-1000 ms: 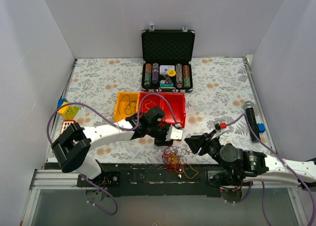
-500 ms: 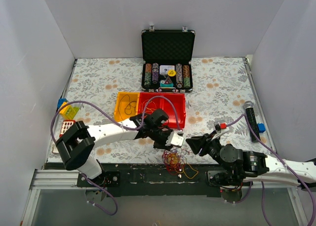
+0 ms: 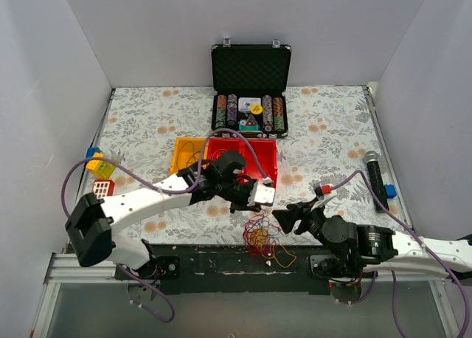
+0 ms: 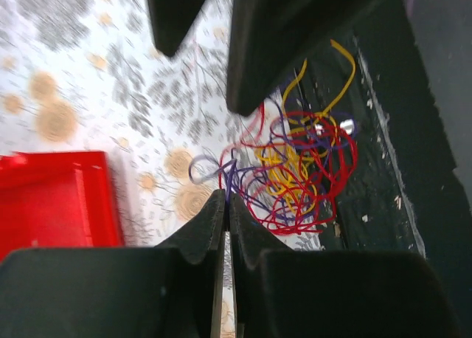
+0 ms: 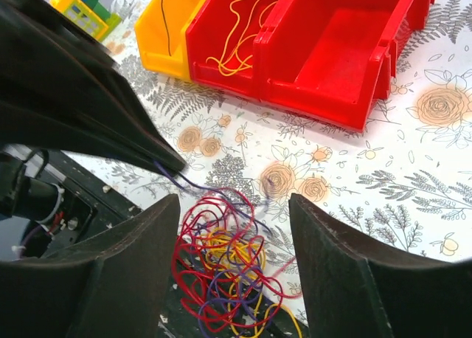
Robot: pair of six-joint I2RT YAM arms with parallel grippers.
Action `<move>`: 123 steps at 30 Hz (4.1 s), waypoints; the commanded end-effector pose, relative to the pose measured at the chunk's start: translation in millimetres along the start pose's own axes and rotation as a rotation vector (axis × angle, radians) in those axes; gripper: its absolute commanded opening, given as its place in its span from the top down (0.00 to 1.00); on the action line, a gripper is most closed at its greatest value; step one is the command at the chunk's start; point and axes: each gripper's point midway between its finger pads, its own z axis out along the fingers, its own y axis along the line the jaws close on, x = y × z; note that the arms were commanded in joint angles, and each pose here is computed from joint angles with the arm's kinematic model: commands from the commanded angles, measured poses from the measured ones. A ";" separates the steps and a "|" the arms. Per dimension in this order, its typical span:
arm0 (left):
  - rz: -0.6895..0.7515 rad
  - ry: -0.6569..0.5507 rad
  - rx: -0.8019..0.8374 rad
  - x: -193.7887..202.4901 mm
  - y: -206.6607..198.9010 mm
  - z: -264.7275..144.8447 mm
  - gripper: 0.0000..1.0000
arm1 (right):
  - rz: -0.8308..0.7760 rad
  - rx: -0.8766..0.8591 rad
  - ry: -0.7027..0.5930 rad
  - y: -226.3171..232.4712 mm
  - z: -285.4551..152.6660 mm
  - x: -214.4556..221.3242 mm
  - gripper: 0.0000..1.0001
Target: Untangle the cables
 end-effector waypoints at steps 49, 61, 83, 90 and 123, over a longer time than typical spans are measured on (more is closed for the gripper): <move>0.424 -0.716 -0.905 -341.3 58.0 -334.3 1.00 | -0.171 0.083 0.248 -15.3 63.8 132.2 0.41; 0.639 -1.018 -1.521 -392.7 41.2 -490.7 1.00 | -0.151 0.118 0.317 -32.6 55.8 155.3 0.36; 0.828 -1.014 -1.998 -408.1 8.7 -580.6 1.00 | -0.146 0.125 0.342 -38.9 50.0 160.9 0.42; 0.649 -0.729 -1.863 -337.9 68.0 -501.8 1.00 | -0.143 0.080 0.294 -23.0 52.4 140.6 0.43; 0.144 -0.693 -1.673 -187.6 173.3 -469.1 1.00 | -0.123 0.048 0.258 -20.8 46.0 127.5 0.46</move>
